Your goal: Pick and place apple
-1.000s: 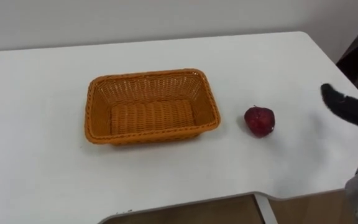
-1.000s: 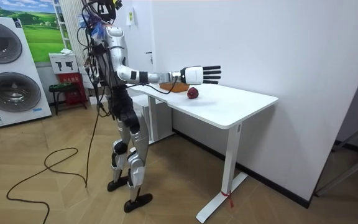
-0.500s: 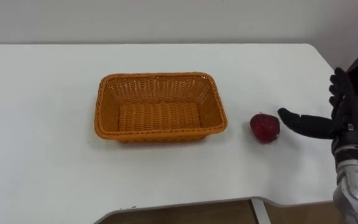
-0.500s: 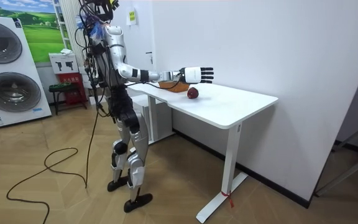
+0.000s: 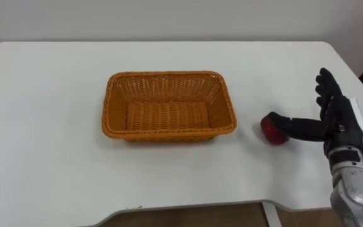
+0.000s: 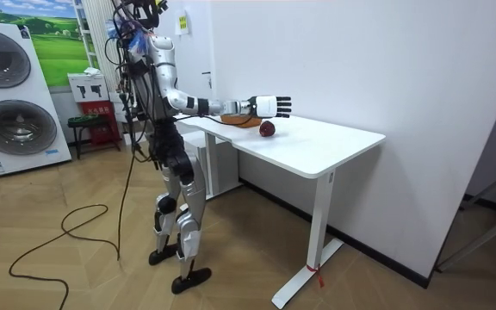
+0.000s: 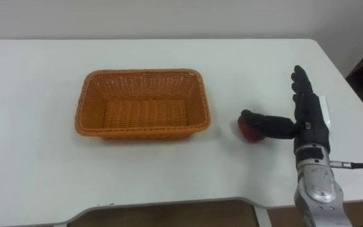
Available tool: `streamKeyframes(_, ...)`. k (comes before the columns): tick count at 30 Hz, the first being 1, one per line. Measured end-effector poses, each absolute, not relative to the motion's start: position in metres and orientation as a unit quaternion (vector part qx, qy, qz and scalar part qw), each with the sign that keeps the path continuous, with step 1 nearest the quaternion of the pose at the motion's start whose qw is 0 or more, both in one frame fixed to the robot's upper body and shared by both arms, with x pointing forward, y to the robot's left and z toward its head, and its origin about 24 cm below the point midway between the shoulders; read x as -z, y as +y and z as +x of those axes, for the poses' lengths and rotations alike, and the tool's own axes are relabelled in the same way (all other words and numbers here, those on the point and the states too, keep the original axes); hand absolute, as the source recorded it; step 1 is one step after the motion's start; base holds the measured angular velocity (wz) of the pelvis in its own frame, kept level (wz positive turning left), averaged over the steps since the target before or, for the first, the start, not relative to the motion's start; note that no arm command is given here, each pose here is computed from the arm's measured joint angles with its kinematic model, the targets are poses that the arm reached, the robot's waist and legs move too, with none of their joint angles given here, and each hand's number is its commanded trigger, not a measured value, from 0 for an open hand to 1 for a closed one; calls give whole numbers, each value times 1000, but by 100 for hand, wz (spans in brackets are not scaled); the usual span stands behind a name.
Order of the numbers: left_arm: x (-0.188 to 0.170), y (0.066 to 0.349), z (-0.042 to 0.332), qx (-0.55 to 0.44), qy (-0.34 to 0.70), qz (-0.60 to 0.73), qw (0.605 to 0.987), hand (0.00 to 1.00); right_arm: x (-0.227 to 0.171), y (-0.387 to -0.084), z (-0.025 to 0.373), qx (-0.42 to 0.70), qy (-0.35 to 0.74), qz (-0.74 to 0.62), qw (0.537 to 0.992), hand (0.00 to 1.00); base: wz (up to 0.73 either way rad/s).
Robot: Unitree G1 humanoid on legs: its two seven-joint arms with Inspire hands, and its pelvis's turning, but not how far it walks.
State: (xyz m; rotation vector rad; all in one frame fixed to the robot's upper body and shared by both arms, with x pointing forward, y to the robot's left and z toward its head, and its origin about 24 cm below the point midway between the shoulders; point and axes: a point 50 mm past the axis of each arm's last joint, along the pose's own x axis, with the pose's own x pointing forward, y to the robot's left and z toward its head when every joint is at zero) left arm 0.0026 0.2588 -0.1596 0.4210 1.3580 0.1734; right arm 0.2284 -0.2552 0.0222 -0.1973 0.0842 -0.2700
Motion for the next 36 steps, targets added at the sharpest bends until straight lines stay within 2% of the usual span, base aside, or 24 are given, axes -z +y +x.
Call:
streamKeyframes(8,160,259,1,-80,624,192,753,0,-22,-255,228,134,43,-99,985,0,0)
streamKeyframes(22,160,260,-3,-79,630,192,748,0,18,-271,219,129,137,-118,975,0,0)
streamKeyframes(36,158,266,-5,-83,633,201,743,0,31,-270,228,98,178,-158,966,0,4)
